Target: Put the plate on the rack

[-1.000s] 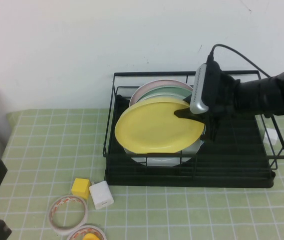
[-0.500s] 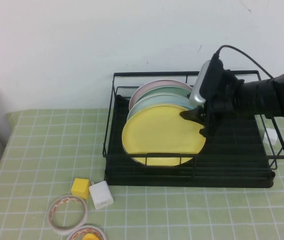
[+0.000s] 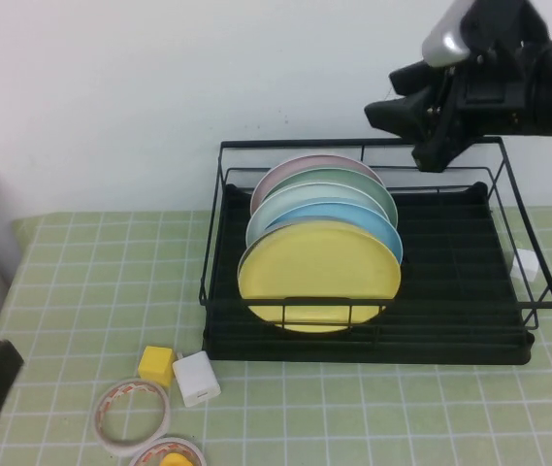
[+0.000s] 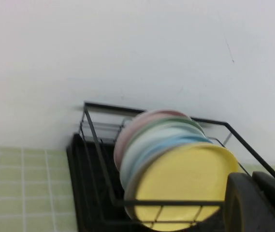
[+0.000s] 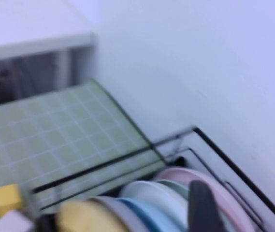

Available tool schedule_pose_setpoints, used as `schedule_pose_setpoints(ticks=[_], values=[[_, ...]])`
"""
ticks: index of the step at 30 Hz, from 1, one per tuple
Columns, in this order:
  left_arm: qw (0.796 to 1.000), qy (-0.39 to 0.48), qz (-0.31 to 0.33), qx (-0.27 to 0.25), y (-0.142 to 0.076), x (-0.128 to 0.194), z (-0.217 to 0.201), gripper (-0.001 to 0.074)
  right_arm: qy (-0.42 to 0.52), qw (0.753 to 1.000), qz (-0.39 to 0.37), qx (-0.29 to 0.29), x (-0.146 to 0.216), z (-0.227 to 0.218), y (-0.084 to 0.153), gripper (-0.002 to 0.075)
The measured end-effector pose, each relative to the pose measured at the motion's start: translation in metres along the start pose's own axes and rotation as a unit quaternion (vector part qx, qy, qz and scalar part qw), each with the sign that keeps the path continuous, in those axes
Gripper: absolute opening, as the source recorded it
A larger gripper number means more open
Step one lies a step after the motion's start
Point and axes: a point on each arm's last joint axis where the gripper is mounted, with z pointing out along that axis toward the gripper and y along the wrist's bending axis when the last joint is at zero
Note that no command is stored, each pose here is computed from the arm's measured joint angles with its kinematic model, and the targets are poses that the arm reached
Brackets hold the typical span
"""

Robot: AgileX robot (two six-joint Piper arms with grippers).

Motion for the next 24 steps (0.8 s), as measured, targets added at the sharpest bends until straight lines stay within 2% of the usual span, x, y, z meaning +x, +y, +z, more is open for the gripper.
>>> schedule_pose_setpoints(ticks=[4,6,9,11,15,24], values=[[1.0,0.015,-0.019,0.014,0.0,0.01,0.0,-0.0001,0.003,0.999,-0.013,-0.048,-0.009,-0.013,0.012,0.0267],[0.999,0.017,-0.022,0.02,-0.001,0.011,0.0,-0.0001,0.007,0.998,-0.002,-0.069,-0.015,-0.022,0.018,0.0194],[0.999,0.017,-0.022,0.021,-0.001,0.011,0.0,-0.0001,0.006,0.996,0.002,-0.087,-0.03,-0.044,0.028,0.0072],[0.999,0.017,-0.022,0.022,-0.001,0.011,0.0,-0.0001,-0.001,0.996,-0.004,-0.092,-0.04,-0.063,0.037,0.0036],[0.999,0.021,-0.022,0.037,-0.004,0.011,0.0,-0.0001,-0.028,0.997,-0.011,-0.065,-0.051,-0.108,0.059,0.0011],[0.999,0.015,0.025,0.025,-0.001,0.011,0.0,-0.0001,-0.094,0.995,-0.04,0.009,-0.025,-0.203,0.129,0.0006]])
